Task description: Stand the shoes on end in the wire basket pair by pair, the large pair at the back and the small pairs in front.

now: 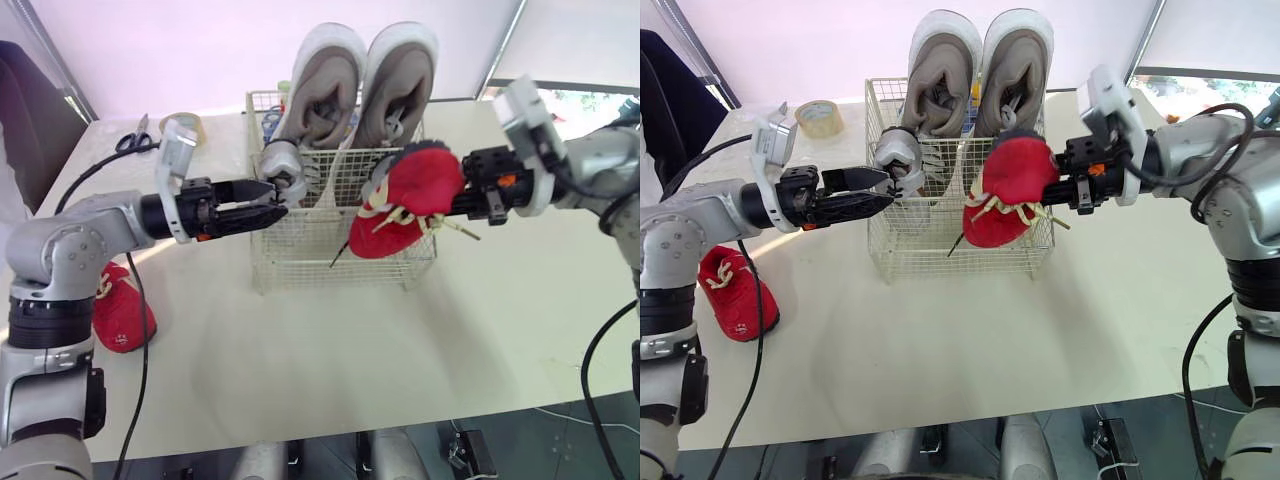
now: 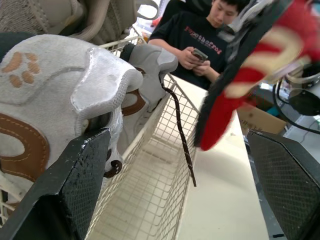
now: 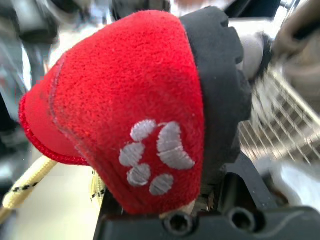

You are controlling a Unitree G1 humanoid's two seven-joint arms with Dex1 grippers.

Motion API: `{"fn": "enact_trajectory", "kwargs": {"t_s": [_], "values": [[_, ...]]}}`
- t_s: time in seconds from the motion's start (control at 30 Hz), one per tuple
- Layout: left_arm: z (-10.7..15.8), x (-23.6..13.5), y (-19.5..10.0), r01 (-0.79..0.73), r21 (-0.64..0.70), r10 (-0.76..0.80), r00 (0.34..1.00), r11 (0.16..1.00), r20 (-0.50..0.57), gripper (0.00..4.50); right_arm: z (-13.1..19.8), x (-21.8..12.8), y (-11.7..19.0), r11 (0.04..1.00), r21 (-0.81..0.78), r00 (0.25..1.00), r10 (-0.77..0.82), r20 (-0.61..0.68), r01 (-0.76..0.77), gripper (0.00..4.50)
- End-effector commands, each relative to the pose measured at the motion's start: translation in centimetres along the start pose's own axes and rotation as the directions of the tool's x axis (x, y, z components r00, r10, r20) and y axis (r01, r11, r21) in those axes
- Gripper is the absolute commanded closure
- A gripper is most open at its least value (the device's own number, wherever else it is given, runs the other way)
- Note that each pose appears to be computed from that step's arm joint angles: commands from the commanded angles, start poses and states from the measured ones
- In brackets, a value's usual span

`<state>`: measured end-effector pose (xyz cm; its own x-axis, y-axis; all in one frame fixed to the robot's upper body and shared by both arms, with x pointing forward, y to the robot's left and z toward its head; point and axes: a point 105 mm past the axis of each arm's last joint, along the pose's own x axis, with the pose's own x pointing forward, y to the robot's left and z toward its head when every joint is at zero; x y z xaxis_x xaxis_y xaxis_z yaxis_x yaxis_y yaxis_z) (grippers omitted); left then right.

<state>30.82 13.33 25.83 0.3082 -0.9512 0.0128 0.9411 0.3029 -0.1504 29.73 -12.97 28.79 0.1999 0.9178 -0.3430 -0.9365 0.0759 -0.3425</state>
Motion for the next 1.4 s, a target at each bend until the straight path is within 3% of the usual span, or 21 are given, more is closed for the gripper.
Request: {"fn": "enact_trajectory", "kwargs": {"t_s": [0.03, 0.27, 0.53, 0.7, 0.77, 0.8, 1.13, 1.4], "values": [[0.6, 0.2, -0.9, 0.016, 0.051, -0.017, 1.000, 0.999, 0.020, 0.06, 0.3, -0.2, -0.6, 0.985, -0.171, 0.996, 0.012, -0.089, -0.028, 3.77], [0.1, 0.2, -1.2, 0.006, 0.053, -0.007, 1.000, 0.999, 0.020, 0.06, -1.5, 0.2, -1.1, 0.972, -0.215, 0.981, 0.052, -0.188, -0.093, 3.77], [-0.2, 0.5, -1.4, 0.004, 0.054, -0.005, 1.000, 0.999, 0.021, 0.06, -2.4, 0.9, -1.5, 0.982, -0.165, 0.976, 0.052, -0.211, -0.088, 3.77], [-0.4, 0.6, -1.4, 0.005, 0.050, -0.006, 1.000, 0.999, 0.020, 0.00, -2.1, 1.3, -1.2, 0.985, -0.156, 0.979, 0.042, -0.201, -0.074, 1.47], [-0.5, 0.5, -1.4, 0.004, 0.049, -0.005, 1.000, 0.999, 0.019, 0.00, -2.2, 1.3, -1.0, 0.985, -0.156, 0.978, 0.040, -0.204, -0.073, 0.34], [-0.5, 0.5, -1.4, 0.003, 0.049, -0.004, 1.000, 0.999, 0.019, 0.00, -2.2, 1.2, -0.9, 0.984, -0.161, 0.977, 0.039, -0.209, -0.073, 0.07], [-0.5, 0.3, -1.4, -0.007, 0.047, 0.006, 1.000, 0.999, 0.022, 0.00, -0.2, -1.2, -0.6, 0.968, -0.252, 0.974, -0.044, -0.224, -0.015, 0.07], [-0.5, -0.1, -1.3, -0.022, 0.050, 0.021, 1.000, 0.998, 0.021, 0.00, 2.1, -2.4, -0.1, 0.965, -0.257, 0.984, -0.099, -0.148, 0.058, 0.07]]}}
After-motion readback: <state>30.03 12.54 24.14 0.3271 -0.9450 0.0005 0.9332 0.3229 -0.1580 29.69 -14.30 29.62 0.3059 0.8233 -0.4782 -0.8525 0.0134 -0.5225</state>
